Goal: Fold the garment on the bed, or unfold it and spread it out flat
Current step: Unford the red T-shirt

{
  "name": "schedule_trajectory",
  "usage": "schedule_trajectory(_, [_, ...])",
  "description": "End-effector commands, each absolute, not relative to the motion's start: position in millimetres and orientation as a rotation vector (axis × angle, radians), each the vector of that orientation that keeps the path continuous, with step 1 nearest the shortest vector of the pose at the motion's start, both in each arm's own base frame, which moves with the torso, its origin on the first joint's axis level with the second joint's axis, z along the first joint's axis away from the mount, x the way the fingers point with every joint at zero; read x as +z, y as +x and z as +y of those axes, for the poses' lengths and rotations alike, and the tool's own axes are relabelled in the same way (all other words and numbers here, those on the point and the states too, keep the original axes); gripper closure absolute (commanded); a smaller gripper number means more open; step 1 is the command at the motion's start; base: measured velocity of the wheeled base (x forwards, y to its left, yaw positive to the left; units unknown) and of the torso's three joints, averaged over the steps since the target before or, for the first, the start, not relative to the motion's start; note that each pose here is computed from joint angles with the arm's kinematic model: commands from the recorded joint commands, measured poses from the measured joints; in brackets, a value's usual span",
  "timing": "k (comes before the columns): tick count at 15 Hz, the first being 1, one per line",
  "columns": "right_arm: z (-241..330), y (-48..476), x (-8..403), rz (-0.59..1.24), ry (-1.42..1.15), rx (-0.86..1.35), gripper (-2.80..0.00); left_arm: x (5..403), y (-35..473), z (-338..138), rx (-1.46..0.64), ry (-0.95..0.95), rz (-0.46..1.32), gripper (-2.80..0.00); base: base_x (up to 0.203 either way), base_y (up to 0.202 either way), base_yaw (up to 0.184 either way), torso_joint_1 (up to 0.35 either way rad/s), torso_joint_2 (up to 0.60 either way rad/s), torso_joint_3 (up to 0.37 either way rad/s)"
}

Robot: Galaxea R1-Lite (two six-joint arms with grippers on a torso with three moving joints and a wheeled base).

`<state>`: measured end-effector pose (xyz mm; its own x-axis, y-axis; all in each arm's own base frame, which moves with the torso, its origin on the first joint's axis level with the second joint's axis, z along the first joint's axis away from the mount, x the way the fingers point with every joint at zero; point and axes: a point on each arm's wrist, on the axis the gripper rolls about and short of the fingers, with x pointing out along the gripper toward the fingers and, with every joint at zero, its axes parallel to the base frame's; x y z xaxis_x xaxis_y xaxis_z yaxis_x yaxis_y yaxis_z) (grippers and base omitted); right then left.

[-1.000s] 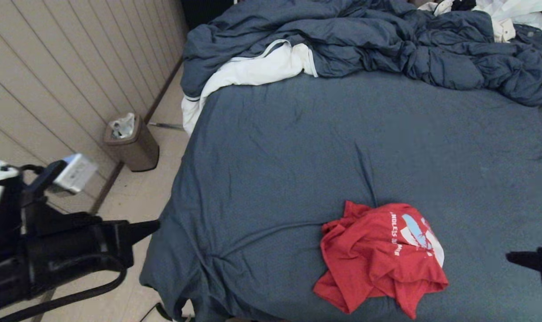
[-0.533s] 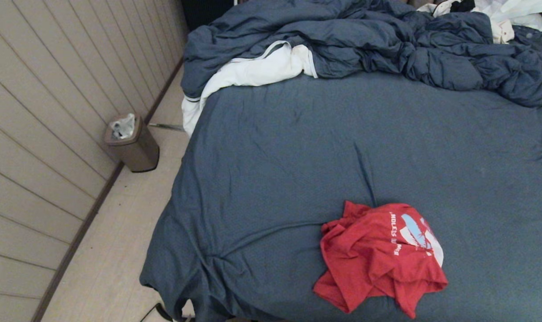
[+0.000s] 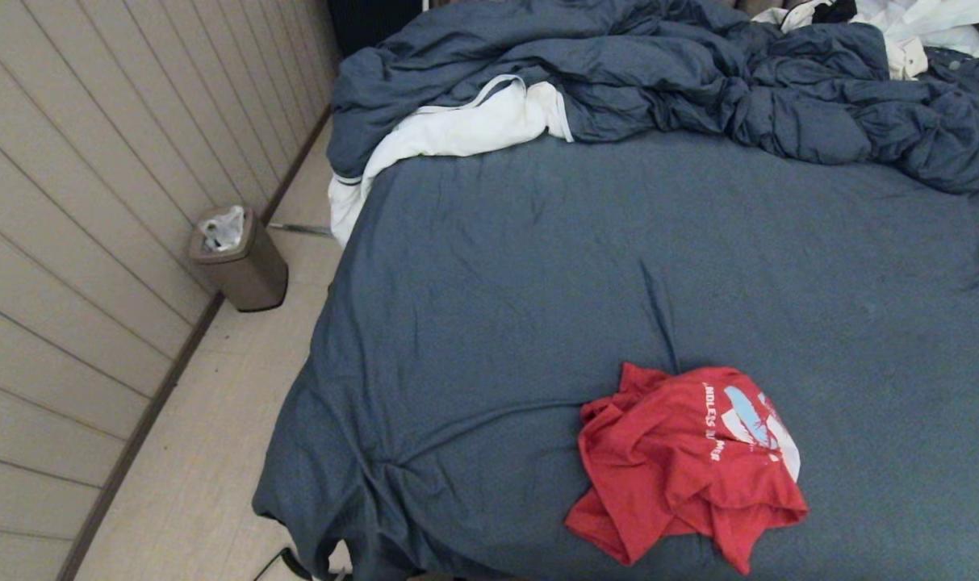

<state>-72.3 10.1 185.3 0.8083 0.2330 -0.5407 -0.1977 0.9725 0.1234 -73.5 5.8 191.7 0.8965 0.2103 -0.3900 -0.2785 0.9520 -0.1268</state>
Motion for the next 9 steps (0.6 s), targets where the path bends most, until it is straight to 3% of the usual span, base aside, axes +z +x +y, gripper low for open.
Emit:
schedule_trajectory(1, [9,-84,153,0.528,0.052,0.223,0.00,161,-81,2,0.210,-0.183,0.352,0.00,0.000,0.000,0.000,0.000,0.00,0.000])
schedule_trajectory(5, [3,-47,105,0.334,0.013,0.061,0.00,95,-41,2,0.133,-0.081,0.227,0.00,0.000,0.000,0.000,0.000,0.00,0.000])
schedule_trajectory(7, [1,-31,79,0.228,0.007,0.017,0.00,86,-26,2,0.109,-0.022,0.021,0.00,0.000,0.000,0.000,0.000,0.00,0.000])
schedule_trajectory(9, [0,-28,75,0.125,0.007,-0.001,0.00,80,-23,-1,-0.023,0.059,-0.028,0.00,0.000,0.000,0.000,0.000,0.00,0.000])
